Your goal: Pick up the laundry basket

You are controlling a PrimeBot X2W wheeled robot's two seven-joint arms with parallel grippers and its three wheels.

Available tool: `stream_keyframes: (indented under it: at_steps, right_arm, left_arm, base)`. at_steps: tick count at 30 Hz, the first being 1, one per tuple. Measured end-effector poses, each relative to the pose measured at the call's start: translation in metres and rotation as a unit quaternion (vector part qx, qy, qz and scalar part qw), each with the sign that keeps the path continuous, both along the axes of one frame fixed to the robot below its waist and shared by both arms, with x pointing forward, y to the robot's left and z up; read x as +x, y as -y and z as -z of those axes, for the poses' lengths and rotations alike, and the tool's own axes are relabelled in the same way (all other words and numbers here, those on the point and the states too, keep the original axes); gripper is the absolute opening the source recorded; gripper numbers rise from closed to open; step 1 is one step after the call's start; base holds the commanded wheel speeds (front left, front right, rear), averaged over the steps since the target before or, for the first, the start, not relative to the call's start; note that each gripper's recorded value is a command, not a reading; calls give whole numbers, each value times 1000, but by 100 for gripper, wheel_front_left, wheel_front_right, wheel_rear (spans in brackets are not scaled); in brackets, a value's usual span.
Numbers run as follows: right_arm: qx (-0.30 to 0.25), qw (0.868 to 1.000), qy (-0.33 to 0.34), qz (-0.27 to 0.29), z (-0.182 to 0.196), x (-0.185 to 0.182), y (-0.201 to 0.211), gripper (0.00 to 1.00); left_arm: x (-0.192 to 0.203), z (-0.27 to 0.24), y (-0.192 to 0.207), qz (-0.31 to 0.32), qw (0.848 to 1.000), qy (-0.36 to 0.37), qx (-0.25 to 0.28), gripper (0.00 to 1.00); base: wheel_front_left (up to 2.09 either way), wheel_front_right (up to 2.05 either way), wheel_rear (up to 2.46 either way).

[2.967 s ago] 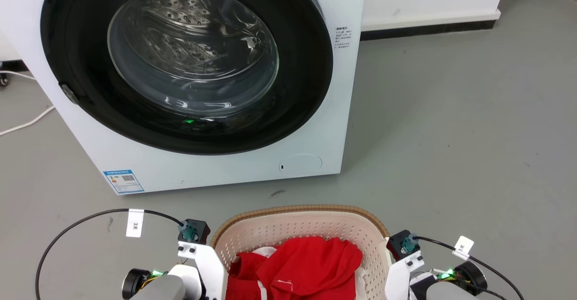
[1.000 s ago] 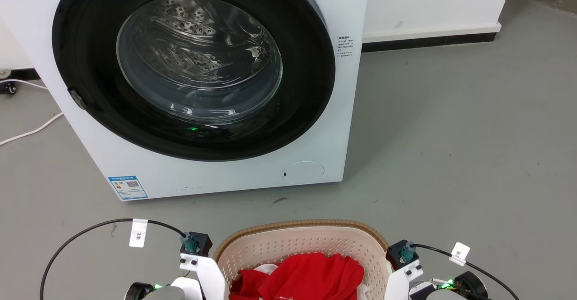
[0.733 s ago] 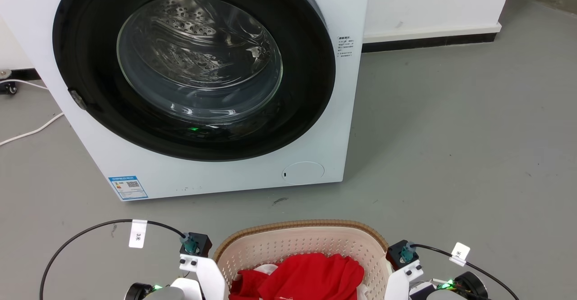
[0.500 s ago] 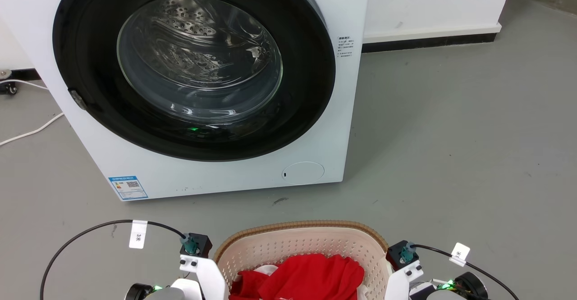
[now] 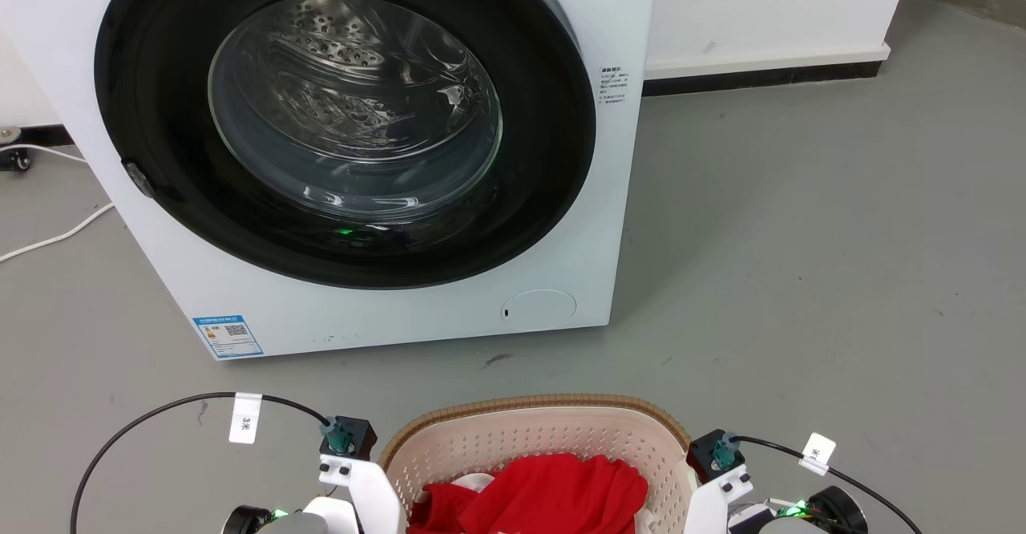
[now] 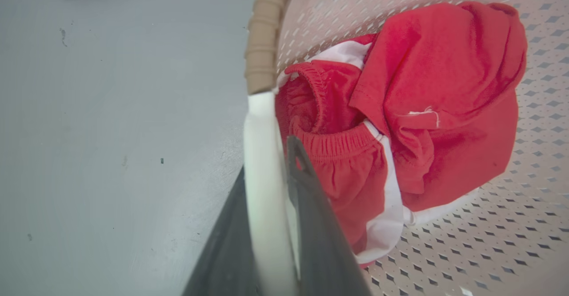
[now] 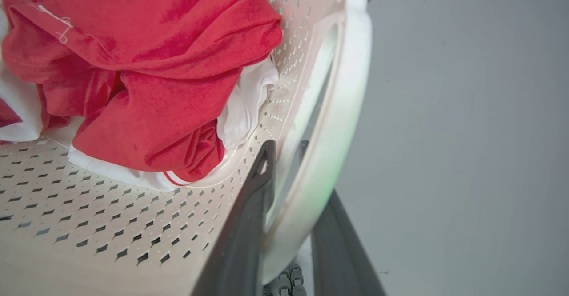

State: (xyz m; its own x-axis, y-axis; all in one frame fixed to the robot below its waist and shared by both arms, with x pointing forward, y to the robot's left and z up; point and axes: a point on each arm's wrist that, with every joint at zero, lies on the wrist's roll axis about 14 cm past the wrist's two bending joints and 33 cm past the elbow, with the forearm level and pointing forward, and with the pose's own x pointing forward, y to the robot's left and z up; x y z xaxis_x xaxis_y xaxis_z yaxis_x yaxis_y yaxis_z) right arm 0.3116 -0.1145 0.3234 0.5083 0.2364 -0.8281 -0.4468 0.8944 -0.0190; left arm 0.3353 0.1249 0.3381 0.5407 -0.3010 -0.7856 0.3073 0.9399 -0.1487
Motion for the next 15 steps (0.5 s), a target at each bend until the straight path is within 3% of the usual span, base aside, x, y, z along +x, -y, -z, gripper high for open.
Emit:
stream_keyframes:
  at_steps: [15]
  right_arm:
    - [0,1000,-4,0,2,-1,0,0]
  left_arm:
    - [0,1,0,0,1000,-2,0,0]
  base:
    - [0,0,0]
